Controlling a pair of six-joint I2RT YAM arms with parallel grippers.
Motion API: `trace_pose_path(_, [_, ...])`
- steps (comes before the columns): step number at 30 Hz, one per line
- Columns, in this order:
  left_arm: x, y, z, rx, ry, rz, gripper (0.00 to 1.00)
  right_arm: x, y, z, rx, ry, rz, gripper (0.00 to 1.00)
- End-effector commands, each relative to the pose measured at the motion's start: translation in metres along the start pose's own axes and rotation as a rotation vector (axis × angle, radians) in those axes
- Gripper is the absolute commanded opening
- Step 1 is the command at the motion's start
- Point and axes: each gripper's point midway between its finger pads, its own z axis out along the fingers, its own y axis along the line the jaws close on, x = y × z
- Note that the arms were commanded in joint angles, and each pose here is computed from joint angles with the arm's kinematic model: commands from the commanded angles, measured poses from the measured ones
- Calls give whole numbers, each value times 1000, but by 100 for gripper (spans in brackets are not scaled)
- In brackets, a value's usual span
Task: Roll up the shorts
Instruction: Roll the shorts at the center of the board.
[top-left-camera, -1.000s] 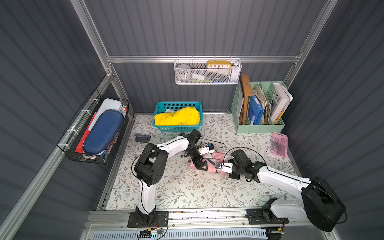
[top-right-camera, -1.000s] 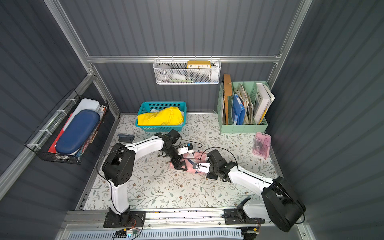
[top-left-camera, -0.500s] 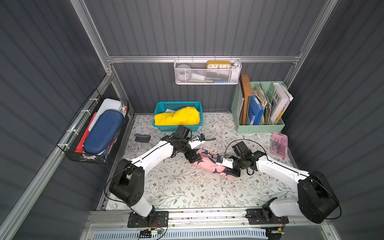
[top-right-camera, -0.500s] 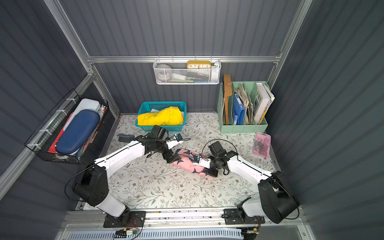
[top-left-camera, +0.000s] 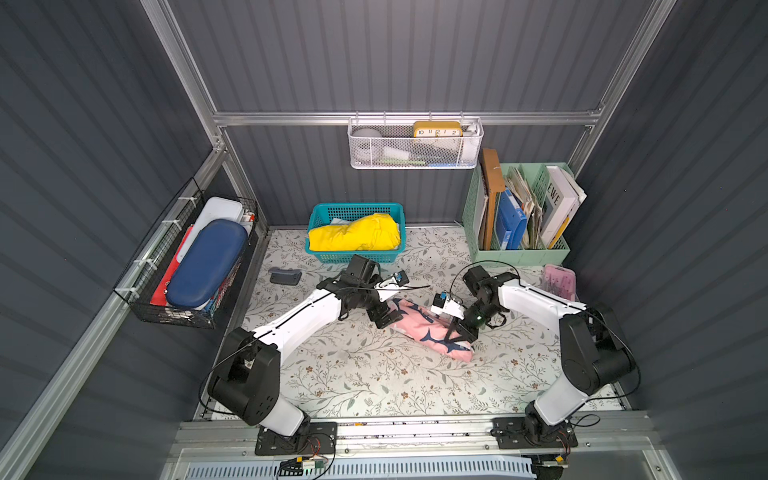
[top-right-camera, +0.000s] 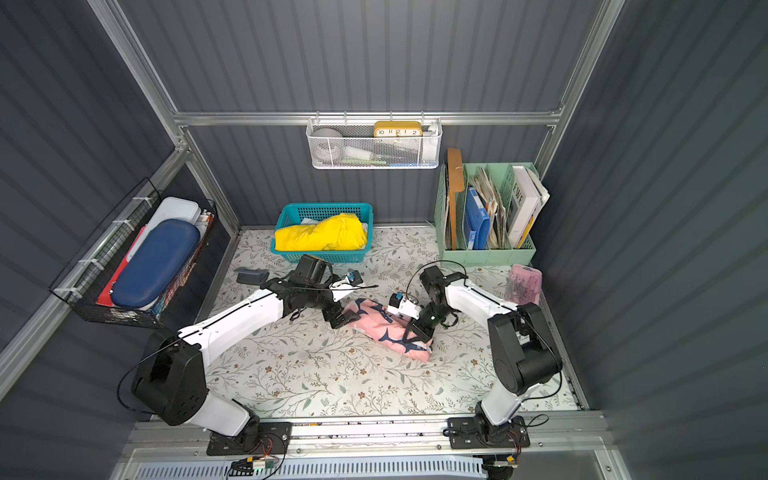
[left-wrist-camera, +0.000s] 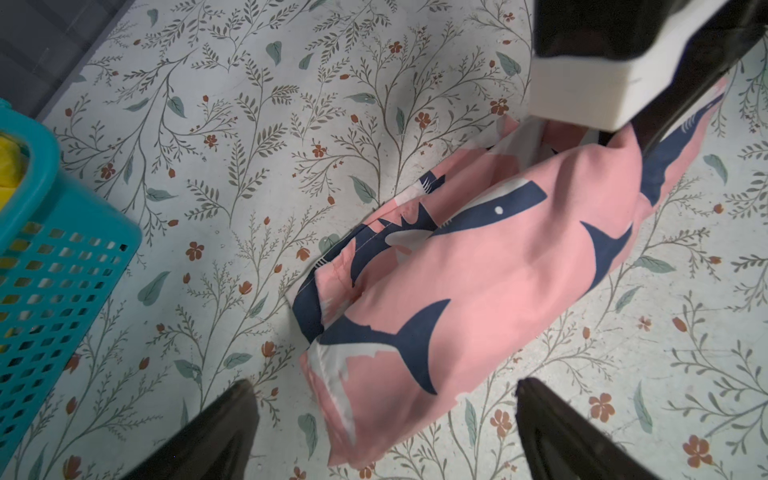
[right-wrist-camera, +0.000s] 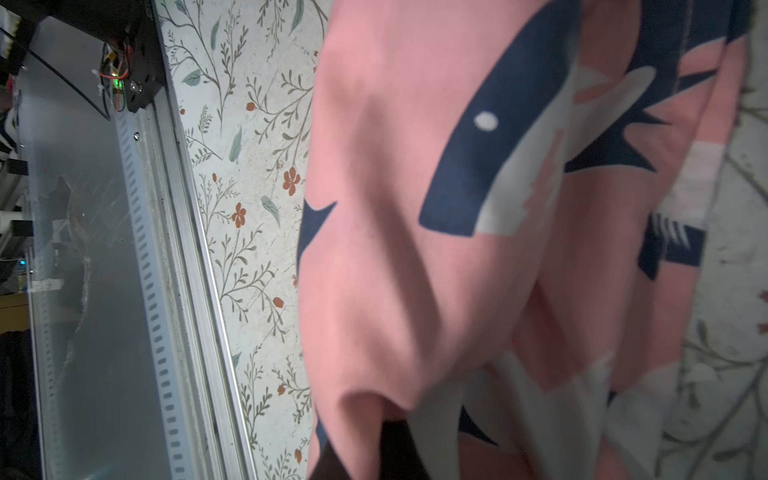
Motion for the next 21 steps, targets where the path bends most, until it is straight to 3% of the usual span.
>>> trace_pose_path(1, [-14,-16,-7,59,-97,93,100,-3,12,-9,-110,-18,103,0])
trace_pose_path(7, [-17,-33,5,37,-102,206,100,3,3,-6,-187,41,230,0])
trace_pose_path(13, [-21,-53,26,44,-76,336,100,8,-4,1,-187,72,265,0])
trace_pose_path(21, [-14,-51,59,42,-36,399,100,15,-10,7,-219,104,332,0])
